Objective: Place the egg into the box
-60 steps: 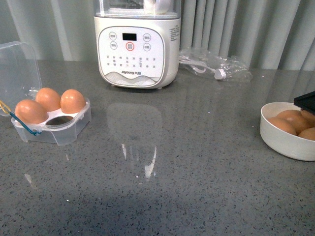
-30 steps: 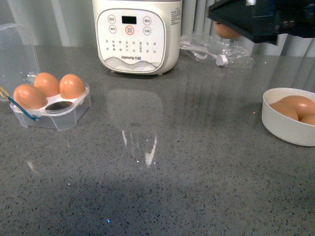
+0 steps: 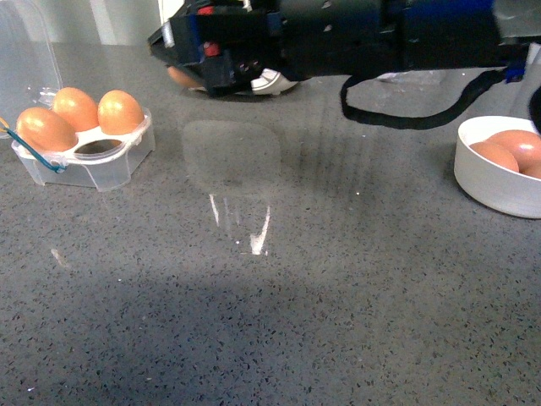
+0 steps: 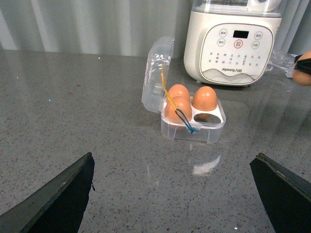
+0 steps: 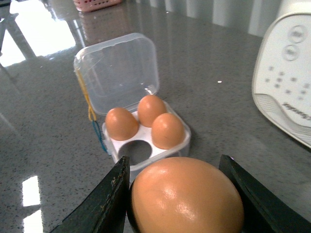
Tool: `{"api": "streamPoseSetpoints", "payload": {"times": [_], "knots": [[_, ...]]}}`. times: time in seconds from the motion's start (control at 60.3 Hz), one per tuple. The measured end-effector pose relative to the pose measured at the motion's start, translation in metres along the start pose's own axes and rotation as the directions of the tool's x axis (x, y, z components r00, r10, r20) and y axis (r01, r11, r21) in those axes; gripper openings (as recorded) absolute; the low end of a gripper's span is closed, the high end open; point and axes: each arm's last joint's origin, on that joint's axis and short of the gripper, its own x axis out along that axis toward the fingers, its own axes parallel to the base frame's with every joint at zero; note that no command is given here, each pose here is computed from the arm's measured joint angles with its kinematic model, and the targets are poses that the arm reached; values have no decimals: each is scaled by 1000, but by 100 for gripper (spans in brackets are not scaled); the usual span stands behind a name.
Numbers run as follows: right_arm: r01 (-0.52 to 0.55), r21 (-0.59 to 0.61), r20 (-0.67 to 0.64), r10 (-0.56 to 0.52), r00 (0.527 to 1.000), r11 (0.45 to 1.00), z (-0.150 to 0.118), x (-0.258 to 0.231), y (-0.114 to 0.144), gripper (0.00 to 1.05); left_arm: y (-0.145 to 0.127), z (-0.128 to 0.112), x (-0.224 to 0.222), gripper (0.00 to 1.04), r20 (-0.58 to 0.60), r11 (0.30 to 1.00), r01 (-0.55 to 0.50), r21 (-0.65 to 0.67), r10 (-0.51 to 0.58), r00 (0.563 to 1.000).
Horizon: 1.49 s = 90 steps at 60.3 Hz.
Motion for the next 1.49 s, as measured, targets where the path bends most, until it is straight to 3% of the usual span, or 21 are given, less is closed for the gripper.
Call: {"api": "streamPoseSetpoints", "payload": {"times": [0.232, 0.746, 1.492], "knots": [[-86, -22, -46, 85, 995, 996, -13, 35, 15, 48, 0, 0, 0, 98, 0, 1000, 0, 0, 0, 1000], [-91, -59, -61, 87, 994, 994, -10, 88, 20, 48, 0, 0, 0, 98, 0, 1000, 0, 0, 0, 1000], [-74, -115, -94, 63, 994, 991, -11, 96, 22, 48, 0, 0, 0, 98, 0, 1000, 0, 0, 0, 1000]]}}
